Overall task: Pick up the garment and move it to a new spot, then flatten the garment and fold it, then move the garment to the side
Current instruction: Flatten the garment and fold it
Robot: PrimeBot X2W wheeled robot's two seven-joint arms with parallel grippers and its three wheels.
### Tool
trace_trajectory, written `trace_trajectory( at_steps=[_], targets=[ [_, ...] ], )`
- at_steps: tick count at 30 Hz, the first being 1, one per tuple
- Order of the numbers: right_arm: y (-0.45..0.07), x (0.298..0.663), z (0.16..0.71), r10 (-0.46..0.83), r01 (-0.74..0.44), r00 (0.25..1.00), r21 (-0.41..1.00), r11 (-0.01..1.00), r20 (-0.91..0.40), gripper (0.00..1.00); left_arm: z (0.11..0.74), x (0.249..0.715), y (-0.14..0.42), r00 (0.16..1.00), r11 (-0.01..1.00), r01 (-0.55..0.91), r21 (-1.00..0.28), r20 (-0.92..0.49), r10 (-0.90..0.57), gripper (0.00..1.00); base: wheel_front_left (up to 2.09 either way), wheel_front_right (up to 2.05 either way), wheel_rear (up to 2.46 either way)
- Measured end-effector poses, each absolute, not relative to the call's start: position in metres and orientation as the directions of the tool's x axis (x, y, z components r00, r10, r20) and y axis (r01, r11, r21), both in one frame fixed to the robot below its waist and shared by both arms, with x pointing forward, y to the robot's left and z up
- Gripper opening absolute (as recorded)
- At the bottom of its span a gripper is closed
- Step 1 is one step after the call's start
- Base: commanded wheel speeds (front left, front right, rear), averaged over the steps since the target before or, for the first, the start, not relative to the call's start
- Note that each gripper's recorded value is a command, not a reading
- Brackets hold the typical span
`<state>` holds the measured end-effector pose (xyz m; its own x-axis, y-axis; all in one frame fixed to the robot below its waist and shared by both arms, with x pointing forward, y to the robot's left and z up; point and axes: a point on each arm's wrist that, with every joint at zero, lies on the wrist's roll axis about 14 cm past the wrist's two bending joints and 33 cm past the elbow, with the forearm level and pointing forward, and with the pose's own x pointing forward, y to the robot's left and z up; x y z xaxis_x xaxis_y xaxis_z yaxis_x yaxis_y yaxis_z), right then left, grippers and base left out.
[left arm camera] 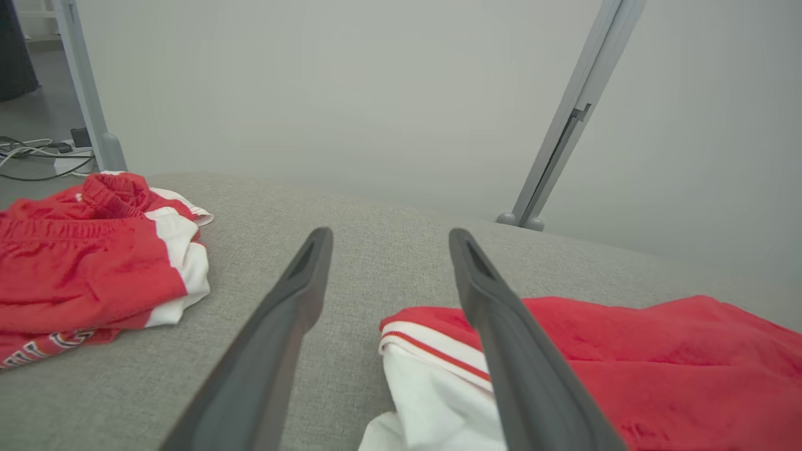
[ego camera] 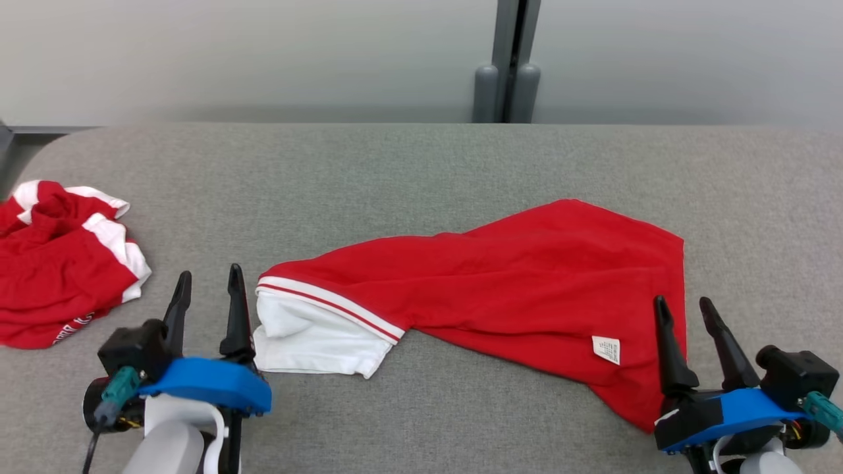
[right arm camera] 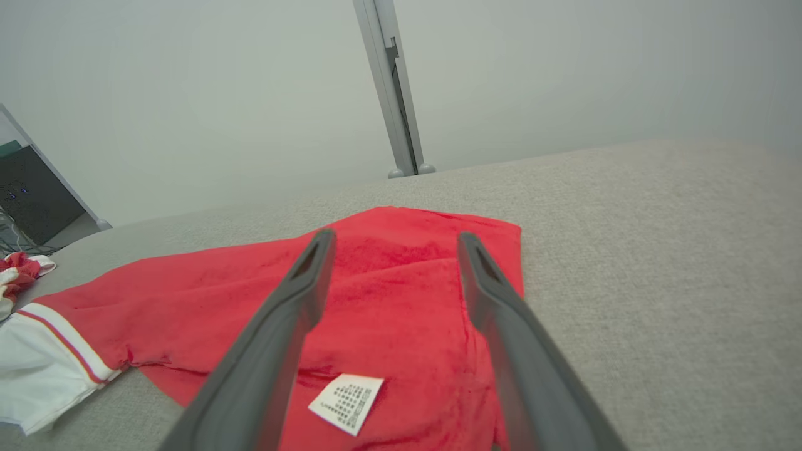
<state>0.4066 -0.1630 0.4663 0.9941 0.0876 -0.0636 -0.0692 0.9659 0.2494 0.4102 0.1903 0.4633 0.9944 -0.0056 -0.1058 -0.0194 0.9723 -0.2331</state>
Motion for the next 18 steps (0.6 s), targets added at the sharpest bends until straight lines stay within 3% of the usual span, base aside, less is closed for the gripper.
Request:
trace_trajectory(
  at_steps=[7, 18],
  targets=[
    [-0.170, 0.403, 0.477, 0.068, -0.056, 0.997, 0.235, 0.970, -0.041, 1.00, 0.484, 0.384, 0.195, 1.000, 0.988, -0.004, -0.155, -0.026, 0.000, 1.00, 0.00, 0.00, 0.00],
    [-0.179, 0.383, 0.469, 0.059, -0.029, 0.991, 0.233, 0.972, -0.122, 1.00, 0.467, 0.351, 0.209, 0.997, 0.992, -0.049, -0.119, -0.072, 0.041, 1.00, 0.00, 0.00, 0.00]
  ],
)
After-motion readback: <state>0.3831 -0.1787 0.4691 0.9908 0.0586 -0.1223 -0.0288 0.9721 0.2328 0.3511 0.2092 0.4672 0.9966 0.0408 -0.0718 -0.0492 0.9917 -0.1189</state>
